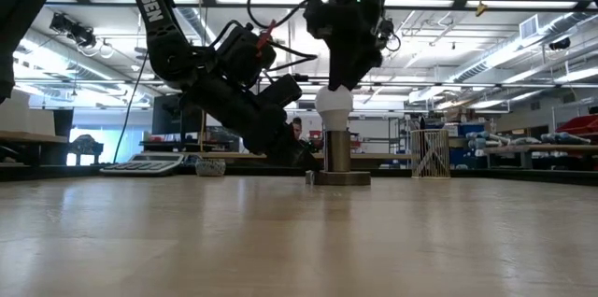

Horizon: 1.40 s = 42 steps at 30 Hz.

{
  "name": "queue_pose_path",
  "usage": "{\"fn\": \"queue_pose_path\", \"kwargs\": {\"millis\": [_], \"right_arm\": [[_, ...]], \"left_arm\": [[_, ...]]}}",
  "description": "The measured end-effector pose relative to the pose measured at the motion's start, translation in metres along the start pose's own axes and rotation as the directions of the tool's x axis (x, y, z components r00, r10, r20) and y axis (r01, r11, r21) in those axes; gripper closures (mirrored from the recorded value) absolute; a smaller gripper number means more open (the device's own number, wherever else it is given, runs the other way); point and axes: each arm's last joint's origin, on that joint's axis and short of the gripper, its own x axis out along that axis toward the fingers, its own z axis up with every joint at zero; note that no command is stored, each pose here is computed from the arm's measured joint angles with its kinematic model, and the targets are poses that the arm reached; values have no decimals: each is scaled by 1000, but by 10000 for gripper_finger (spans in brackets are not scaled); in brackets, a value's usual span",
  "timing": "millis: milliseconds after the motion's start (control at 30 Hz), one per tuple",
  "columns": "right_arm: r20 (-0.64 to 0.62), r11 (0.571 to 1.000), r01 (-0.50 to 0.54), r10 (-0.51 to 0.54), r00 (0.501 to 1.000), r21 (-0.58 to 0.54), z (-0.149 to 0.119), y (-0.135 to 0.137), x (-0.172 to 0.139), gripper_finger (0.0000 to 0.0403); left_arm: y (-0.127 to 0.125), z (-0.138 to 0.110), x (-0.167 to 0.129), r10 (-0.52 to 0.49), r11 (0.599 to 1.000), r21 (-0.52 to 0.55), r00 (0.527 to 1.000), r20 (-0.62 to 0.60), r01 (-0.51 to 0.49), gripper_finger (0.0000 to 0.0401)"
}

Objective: Screw lightbulb
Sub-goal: Remove the lightbulb from the lamp

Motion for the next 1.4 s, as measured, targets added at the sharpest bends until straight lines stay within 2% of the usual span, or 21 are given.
{"fn": "queue_pose_path", "kwargs": {"millis": [100, 167, 233, 333, 500, 533, 600, 667, 733, 833, 1000, 1167, 1333, 1400], "right_arm": [[-2, 977, -3, 3, 1000, -215, 0, -1, -1, 170], [-2, 952, -3, 3, 1000, -305, 0, 0, -1, 169], [-6, 936, 0, -2, 1000, -353, -1, 1, -1, 168], [-7, 933, 1, -4, 1000, -361, -1, 1, -2, 167], [10, 968, 15, -13, 1000, -250, -4, 3, -9, 160], [20, 983, 25, -22, 1000, -181, -4, 2, -12, 158], [41, 999, 32, -33, 999, 25, -4, 2, -18, 153], [40, 979, 22, -31, 999, 205, -5, 0, -22, 149], [24, 939, 20, -30, 999, 344, -7, -1, -22, 146], [27, 876, 3, -19, 999, 483, -6, 3, -19, 140], [71, 827, -7, -40, 997, 562, -2, 12, -13, 130], [37, 817, 55, -93, 995, 574, -2, 17, 3, 127], [37, 874, 56, -84, 996, 483, 0, 15, 5, 139], [36, 921, 53, -72, 997, 386, 1, 11, 3, 148]], "left_arm": [[0, 0, 0, -1, 1000, 0, 1000, 0, 1, 400], [0, 0, 0, 0, 1000, 0, 1000, 0, 0, 400], [0, 0, 0, -1, 1000, 0, 1000, -1, 1, 400], [0, 0, 0, -1, 1000, 2, 1000, -3, 1, 400], [0, 0, 0, -2, 1000, 3, 1000, -4, 2, 400], [0, 0, 0, -2, 1000, 3, 1000, -5, 2, 400], [0, 0, 0, -2, 1000, 3, 1000, -5, 2, 400], [0, 0, 0, -2, 1000, 3, 1000, -5, 2, 400], [0, 0, 0, -2, 1000, 4, 1000, -5, 2, 400], [0, 0, 0, -2, 1000, 3, 1000, -5, 2, 400], [0, -1, 0, -2, 1000, 3, 1000, -6, 2, 400], [0, -1, 0, -2, 1000, 3, 1000, -7, 2, 400], [0, -1, 0, -3, 1000, 2, 1000, -10, 3, 400], [0, -1, 0, -5, 1000, 2, 1000, -10, 5, 400]]}}
